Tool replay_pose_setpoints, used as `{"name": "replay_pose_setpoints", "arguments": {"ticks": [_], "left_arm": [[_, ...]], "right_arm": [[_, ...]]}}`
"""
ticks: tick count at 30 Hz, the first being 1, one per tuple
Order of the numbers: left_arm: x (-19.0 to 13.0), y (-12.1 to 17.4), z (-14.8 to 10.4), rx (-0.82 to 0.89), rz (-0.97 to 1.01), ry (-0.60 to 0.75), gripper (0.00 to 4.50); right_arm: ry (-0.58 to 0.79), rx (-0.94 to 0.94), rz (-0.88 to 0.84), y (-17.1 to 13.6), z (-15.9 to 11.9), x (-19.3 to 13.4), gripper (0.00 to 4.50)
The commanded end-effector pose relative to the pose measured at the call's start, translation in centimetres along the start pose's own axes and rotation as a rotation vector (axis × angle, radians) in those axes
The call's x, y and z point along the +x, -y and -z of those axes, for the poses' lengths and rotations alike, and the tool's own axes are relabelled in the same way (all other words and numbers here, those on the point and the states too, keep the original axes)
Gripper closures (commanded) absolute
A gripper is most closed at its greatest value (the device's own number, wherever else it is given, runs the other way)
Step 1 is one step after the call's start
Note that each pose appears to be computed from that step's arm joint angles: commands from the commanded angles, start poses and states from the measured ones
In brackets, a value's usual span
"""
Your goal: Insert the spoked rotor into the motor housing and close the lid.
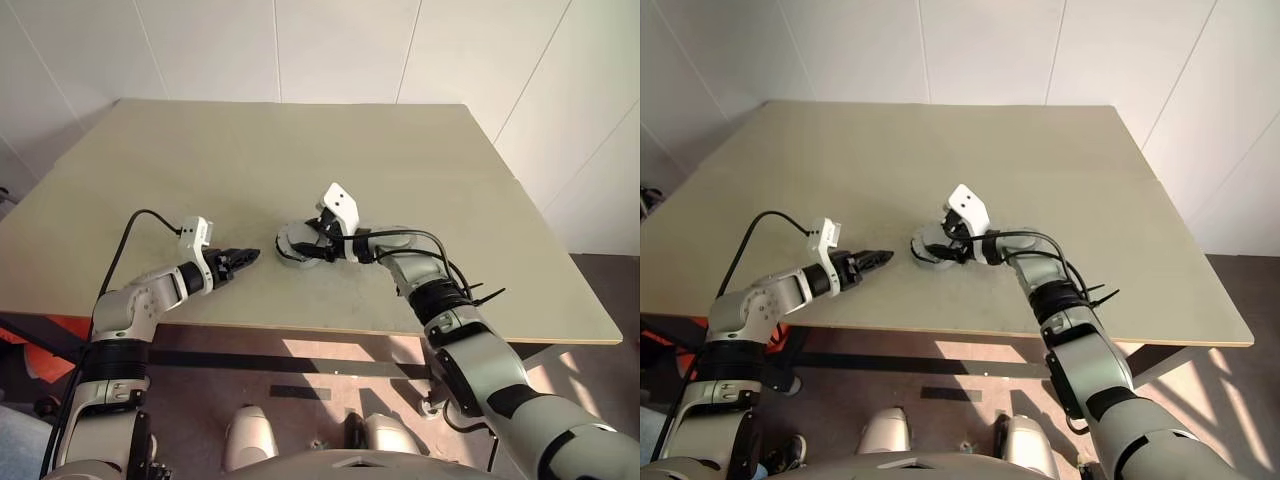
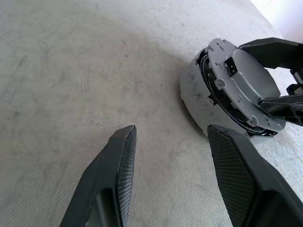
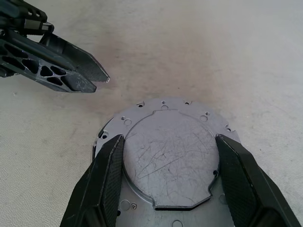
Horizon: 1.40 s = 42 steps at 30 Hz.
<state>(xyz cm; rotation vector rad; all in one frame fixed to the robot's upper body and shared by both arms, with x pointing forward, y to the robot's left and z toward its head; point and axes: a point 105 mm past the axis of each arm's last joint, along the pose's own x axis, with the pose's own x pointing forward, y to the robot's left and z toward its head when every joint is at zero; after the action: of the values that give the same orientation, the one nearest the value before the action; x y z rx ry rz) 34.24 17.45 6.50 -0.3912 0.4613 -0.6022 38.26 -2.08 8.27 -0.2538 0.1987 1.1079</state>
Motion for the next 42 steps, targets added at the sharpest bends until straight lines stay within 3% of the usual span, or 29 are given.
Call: {"name": "replay_pose_setpoints", "arguments": {"ticks": [1, 10, 42], "left_arm": [[-0.2, 0.3, -1.7, 0.036, 0.011, 0.052, 1.97], [-0.2, 0.3, -1.7, 0.036, 0.006, 0.053, 1.97], [-0.3, 0.4, -1.4, 0.03, 0.012, 0.048, 1.97]], "right_arm": [[0.058, -0.05, -0.028, -0.5, -2.0, 0.2, 1.58], [0.061, -0.064, -0.1, -1.7, -1.8, 0.1, 1.58], [0.041, -0.009, -0.062, -0.8, -1.4, -0.2, 1.58]]}}
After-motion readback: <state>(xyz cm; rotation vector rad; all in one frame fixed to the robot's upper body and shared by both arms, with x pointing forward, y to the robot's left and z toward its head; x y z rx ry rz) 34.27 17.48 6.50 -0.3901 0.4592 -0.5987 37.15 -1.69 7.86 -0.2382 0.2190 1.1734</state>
